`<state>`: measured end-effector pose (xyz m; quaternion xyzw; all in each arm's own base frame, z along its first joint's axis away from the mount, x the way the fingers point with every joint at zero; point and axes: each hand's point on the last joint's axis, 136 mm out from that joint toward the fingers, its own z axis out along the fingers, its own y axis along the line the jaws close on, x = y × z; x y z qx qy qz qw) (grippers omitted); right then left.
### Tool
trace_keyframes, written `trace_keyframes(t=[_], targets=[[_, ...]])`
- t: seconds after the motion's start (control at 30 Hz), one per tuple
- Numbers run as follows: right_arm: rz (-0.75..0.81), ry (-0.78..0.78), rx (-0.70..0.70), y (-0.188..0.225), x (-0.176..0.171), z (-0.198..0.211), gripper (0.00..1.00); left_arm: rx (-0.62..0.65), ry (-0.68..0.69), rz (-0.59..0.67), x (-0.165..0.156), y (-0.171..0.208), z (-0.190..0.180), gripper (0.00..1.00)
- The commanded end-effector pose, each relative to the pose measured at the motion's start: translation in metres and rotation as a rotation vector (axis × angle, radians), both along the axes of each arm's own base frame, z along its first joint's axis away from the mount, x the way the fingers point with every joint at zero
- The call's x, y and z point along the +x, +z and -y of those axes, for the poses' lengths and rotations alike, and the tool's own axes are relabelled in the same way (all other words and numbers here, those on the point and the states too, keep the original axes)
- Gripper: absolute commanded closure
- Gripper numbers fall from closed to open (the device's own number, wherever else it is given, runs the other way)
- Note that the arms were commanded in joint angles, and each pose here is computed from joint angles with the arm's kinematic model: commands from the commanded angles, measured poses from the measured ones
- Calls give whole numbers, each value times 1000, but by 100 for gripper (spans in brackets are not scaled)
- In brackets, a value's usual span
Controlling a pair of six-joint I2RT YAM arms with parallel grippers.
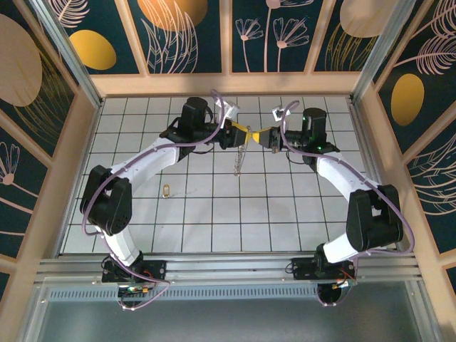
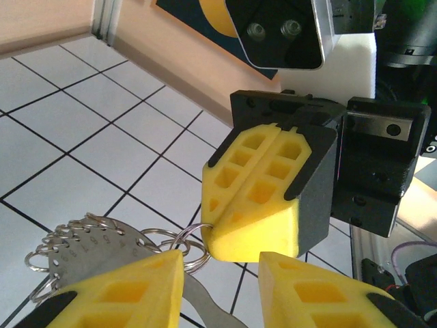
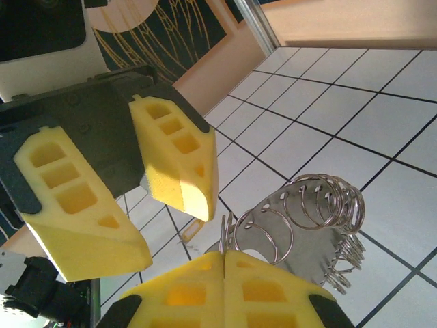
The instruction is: Put the keys on the keyring
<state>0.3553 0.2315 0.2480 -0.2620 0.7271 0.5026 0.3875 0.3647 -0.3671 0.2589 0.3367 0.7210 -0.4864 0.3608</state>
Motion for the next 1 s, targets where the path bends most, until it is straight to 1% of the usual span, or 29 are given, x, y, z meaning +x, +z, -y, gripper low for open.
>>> trace_keyframes(t=[0.0, 0.2, 0.6, 0.97], targets=[[66, 57, 16, 20, -3, -3, 100, -19, -30, 35, 3, 12, 2, 66], [67, 78, 17, 22, -8, -4, 100, -24, -29, 40, 7, 15, 2, 65], [77, 116, 25, 29, -17, -7, 100, -44, -83, 27, 4, 17, 7, 65], [86, 120, 24, 33, -18, -7, 100, -31, -107, 10, 1, 8, 8, 65]])
